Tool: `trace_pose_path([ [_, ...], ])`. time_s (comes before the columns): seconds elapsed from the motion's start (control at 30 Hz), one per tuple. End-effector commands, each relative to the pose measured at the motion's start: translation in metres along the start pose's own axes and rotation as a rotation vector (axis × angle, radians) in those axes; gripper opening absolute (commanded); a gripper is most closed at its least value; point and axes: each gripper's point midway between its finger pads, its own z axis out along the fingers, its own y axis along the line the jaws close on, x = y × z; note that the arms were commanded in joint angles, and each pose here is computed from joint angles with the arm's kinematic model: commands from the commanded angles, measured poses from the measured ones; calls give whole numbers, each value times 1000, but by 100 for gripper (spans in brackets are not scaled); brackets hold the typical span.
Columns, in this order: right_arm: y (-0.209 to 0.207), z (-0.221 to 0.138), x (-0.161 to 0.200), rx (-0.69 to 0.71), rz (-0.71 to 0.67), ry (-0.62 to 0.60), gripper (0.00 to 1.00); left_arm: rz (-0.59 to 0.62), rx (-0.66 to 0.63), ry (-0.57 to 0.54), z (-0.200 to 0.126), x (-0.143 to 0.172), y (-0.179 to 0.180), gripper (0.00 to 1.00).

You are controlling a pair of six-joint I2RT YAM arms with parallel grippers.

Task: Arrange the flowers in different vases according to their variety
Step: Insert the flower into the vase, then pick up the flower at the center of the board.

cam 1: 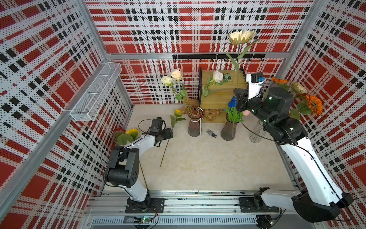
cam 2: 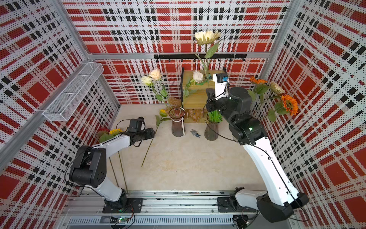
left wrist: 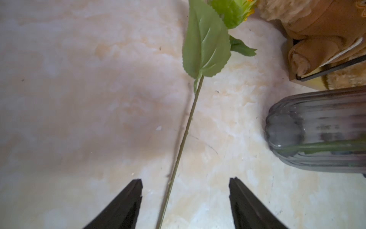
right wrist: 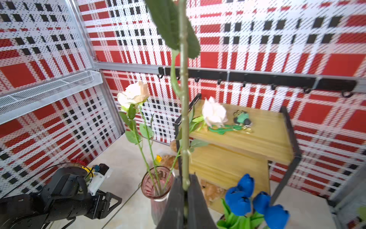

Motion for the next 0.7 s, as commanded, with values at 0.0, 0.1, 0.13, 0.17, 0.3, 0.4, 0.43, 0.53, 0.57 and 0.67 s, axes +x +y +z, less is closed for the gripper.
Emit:
trace_pose_path([
  [0.0,-30,-18,-5,117,-60,3,0,105,-27,-27,16,-17,-6,74],
  [0.1,-48,-27,-5,178,-74,2,0,165,-72,14,34,-16,-8,73],
  [0.13,-53,-29,-4,198,-79,4,0,181,-84,28,40,-13,-9,72],
  [0.17,-56,-31,-5,211,-85,2,0,190,-96,36,44,-12,-9,72],
  [0.3,-68,-36,-6,254,-92,2,0,212,-129,73,59,-5,-5,70],
  [0.4,-75,-36,-7,277,-91,0,0,210,-162,79,66,-4,1,68],
  [0.43,-78,-36,-7,287,-90,-3,0,209,-174,79,67,-4,3,67],
  [0.53,-87,-35,-6,322,-96,-2,0,229,-198,75,70,-3,-2,65],
  [0.57,-90,-35,-4,337,-99,-1,0,239,-202,76,72,-1,-6,65],
  [0.67,-102,-36,-1,397,-111,2,0,244,-219,97,79,3,-3,64],
])
